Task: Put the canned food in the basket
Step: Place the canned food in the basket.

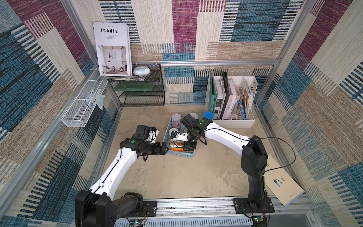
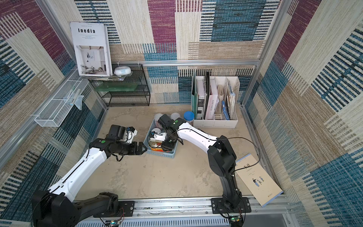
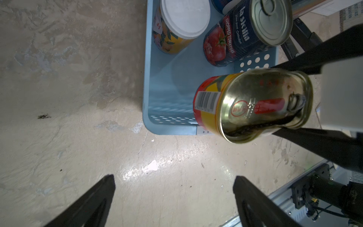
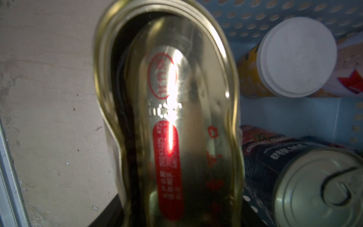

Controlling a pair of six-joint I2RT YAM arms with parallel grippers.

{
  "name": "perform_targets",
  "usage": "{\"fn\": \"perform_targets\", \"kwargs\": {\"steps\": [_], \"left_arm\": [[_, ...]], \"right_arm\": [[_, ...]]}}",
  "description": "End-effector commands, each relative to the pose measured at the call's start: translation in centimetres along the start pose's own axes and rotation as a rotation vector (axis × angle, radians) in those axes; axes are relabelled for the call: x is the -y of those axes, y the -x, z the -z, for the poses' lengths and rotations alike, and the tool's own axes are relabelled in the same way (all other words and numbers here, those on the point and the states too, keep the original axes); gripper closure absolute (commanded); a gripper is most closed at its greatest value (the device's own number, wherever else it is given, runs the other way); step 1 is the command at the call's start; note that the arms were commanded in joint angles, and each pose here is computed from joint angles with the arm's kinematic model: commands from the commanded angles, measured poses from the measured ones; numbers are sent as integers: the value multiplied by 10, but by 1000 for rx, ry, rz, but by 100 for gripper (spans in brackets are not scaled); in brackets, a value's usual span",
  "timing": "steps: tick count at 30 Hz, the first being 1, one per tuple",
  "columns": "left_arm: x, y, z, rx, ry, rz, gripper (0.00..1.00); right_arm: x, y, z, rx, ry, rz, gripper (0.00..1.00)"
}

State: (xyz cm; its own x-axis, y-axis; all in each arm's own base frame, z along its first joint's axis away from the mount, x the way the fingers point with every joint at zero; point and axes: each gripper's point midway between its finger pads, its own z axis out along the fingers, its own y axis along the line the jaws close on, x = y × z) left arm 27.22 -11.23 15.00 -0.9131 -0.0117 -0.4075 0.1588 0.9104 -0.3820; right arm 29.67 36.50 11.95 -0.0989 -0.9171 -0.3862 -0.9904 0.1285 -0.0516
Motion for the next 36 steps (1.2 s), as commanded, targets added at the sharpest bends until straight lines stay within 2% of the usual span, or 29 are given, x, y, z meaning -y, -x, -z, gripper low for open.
{"fn": "perform_targets", "kwargs": {"steps": [1, 12, 27, 36], "left_arm": [[3, 3, 1, 11, -17, -4, 1], [3, 4, 1, 13, -21, -2, 1], [1, 4, 0, 9, -18, 1, 1], [0, 4, -1, 5, -18, 5, 1]], "right_arm": [[0, 1, -6, 5, 26, -1, 54], [12, -2, -31, 0, 47, -27, 57], [2, -13, -63, -10, 119, -56, 48], [-3, -28, -73, -60, 162, -77, 45]]}}
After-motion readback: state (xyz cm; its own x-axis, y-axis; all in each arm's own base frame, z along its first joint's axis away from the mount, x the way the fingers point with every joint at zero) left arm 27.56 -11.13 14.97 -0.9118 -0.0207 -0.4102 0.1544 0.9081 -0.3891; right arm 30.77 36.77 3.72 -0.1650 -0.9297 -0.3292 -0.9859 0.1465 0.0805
